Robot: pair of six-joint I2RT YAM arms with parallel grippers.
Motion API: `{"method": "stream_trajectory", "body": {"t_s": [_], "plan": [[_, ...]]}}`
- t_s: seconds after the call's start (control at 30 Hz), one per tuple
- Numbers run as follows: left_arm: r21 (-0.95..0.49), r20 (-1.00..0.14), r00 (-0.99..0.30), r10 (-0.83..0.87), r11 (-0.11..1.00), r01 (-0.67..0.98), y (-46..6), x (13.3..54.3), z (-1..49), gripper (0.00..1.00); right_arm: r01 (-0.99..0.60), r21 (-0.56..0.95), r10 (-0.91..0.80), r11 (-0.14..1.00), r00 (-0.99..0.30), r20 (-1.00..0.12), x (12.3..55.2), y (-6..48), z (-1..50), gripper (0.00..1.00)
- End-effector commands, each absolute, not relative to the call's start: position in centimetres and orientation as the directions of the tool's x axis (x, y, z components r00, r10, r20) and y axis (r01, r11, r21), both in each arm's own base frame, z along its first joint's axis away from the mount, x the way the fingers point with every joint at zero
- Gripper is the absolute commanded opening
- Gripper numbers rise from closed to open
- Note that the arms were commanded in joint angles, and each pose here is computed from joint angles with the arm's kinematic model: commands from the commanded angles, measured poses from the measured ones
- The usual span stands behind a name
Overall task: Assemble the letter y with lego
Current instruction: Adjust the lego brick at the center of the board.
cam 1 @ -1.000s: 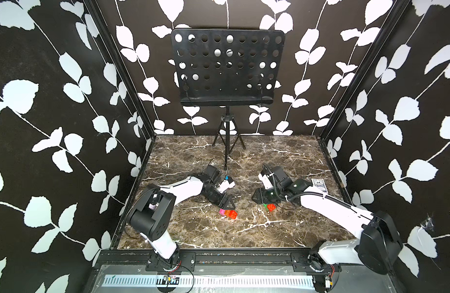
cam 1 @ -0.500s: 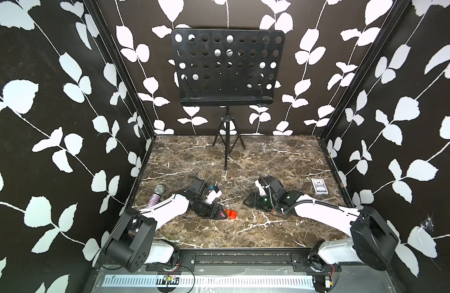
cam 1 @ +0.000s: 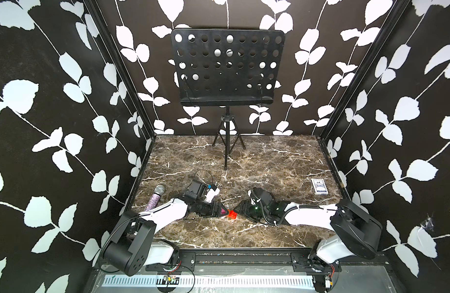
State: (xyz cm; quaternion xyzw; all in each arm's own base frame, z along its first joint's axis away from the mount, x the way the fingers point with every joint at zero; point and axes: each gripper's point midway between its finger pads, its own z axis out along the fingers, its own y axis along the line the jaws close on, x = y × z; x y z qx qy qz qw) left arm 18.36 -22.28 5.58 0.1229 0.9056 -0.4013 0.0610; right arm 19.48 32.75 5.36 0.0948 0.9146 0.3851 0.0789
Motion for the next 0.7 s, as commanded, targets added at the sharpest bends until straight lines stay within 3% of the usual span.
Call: {"method": "stream_trajectory", "body": {"t_s": [0.0,0.23,0.67], "plan": [[-0.71,-0.212,-0.963,0.163,0.652,0.267,-22.3,18.6,5.2,0.72,0.172,0.756,0.306,0.632,-0.951,-0.04,20.0,33.7,5.7,0.64],[-0.71,-0.207,-0.964,0.165,0.653,0.265,-22.5,19.0,4.8,0.72,0.218,0.771,0.341,0.599,-0.94,0.001,20.0,34.7,4.3,0.64],[-0.745,-0.224,-0.96,0.167,0.606,0.279,-24.2,20.4,5.7,0.71,0.231,0.792,0.408,0.565,-0.913,-0.025,22.1,34.7,4.2,0.63]]}}
